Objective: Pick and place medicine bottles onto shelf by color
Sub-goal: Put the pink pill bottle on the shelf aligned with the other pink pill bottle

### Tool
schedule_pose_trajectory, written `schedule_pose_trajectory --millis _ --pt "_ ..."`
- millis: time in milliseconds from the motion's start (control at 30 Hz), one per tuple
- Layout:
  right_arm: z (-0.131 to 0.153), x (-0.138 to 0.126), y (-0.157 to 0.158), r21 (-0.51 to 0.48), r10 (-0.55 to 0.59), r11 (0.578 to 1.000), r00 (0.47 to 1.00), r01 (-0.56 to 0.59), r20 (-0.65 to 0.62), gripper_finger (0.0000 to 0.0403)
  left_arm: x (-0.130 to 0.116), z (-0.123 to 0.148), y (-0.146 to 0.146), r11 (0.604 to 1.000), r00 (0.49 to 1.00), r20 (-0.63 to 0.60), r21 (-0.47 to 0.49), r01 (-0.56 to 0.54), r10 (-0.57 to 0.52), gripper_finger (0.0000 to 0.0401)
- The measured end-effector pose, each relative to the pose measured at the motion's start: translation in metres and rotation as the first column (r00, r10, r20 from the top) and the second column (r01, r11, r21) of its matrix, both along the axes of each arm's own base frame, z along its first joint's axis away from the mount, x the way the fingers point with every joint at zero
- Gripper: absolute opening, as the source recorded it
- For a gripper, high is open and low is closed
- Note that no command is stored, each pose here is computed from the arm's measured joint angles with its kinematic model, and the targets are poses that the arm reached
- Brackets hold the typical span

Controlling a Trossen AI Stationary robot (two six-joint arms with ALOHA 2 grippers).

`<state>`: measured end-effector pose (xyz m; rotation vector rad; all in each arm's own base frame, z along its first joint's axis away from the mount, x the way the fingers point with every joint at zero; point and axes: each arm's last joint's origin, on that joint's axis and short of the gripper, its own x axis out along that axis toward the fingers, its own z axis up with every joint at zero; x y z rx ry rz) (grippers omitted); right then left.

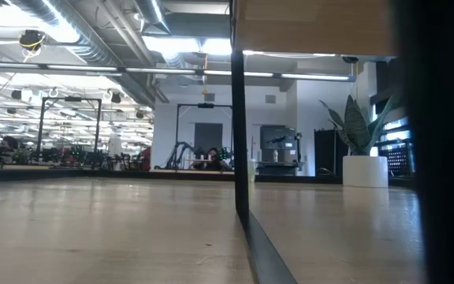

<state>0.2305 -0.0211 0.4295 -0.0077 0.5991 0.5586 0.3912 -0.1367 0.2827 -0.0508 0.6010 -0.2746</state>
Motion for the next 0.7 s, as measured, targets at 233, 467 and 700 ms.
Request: schedule_pose_trajectory --millis 233,467,700 --pt "0.0001 -0.0001 0.0000 0.000 0.000 1.000 1.000 0.000 0.000 0.0228 0.0027 -0.0016 -0.0010 1.000 1.000 0.013 -0.005 0.001 -0.001 0.0118" --pt "0.0002 -0.0001 0.0000 0.000 0.000 1.000 1.000 0.000 0.001 0.0228 0.0027 -0.0016 -0.0010 1.000 1.000 0.013 -0.005 0.001 -0.001 0.0118" --pt "0.0002 -0.0001 0.0001 0.000 0.000 1.000 1.000 0.000 0.002 0.0228 0.0028 -0.0020 -0.0009 1.000 1.000 0.012 -0.003 -0.002 0.002 0.0159"
